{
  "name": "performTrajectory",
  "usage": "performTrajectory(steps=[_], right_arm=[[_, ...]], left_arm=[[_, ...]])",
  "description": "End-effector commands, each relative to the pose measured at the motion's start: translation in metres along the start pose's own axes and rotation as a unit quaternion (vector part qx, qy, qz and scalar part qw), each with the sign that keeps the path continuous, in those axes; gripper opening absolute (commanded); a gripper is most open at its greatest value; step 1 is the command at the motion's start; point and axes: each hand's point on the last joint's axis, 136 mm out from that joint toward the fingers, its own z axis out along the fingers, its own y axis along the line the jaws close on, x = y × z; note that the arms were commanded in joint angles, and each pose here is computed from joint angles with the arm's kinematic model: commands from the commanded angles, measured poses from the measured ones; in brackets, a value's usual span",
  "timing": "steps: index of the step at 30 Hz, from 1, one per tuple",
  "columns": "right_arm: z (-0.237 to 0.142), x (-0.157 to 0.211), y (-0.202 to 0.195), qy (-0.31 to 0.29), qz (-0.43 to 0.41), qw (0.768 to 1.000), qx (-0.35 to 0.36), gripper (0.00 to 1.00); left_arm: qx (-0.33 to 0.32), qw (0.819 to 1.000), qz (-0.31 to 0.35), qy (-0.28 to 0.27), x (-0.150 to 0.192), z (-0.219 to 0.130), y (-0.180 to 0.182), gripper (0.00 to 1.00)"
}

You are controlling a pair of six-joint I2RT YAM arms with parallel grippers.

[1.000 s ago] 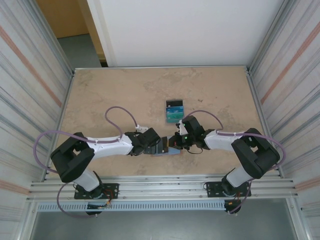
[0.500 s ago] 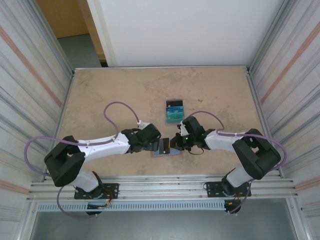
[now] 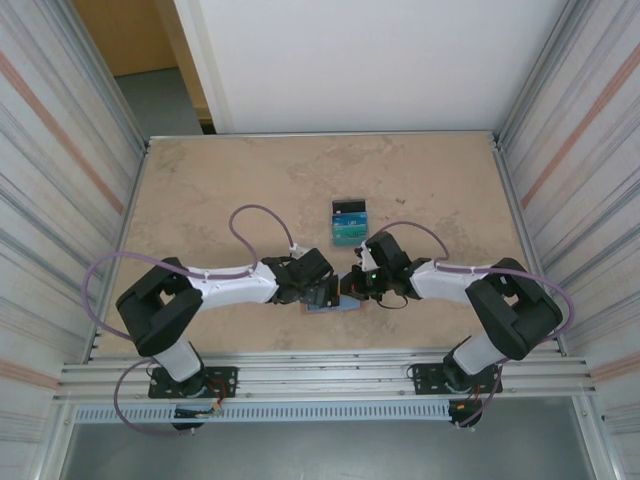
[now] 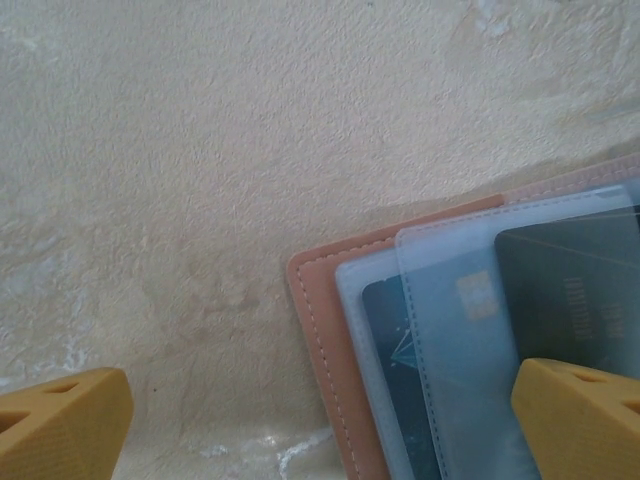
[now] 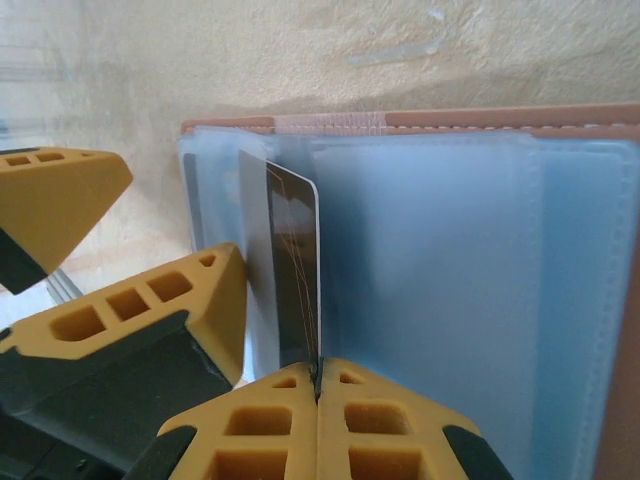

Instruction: Take the credit cards out of the card holder

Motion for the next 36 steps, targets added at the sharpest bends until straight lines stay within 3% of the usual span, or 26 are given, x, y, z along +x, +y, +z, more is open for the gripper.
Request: performTrajectory(steps=[1, 5, 9, 17, 19, 28, 36], right_arm=[[-0.005, -0.004, 0.017, -0.013, -0.012, 0.999, -0.035, 0.14], [-0.006, -0.005, 0.024, -0.021, -0.023, 0.998, -0.052, 0.23], [-0.003, -0.006, 0.027, -0.023, -0.031, 0.998, -0.052, 0.23], [0.0, -0.006, 0.016, -0.022, -0.041, 0.999, 0.004, 0.01], [-0.003, -0.006, 0.013, -0.026, -0.048, 0.998, 0.019, 0.0], [-0.059, -0.02, 0.005, -0.094, -0.105, 0.984, 0.106, 0.0], [-0.11, -0.029, 0.035, -0.162, -0.13, 0.977, 0.048, 0.0]], left_arm=[[-0.009, 0.999, 0.029, 0.039, 0.021, 0.011, 0.001, 0.99], [-0.012, 0.998, 0.032, 0.045, 0.025, 0.009, 0.005, 0.99], [-0.012, 0.998, 0.031, 0.044, 0.025, 0.006, 0.006, 0.99], [-0.008, 0.999, 0.021, 0.038, 0.023, -0.001, 0.008, 0.99], [-0.012, 0.999, 0.021, 0.034, 0.022, -0.004, 0.01, 0.99], [-0.011, 1.0, 0.01, -0.012, 0.002, -0.037, 0.024, 0.99], [0.032, 0.996, -0.014, -0.08, -0.032, -0.082, 0.022, 0.99]])
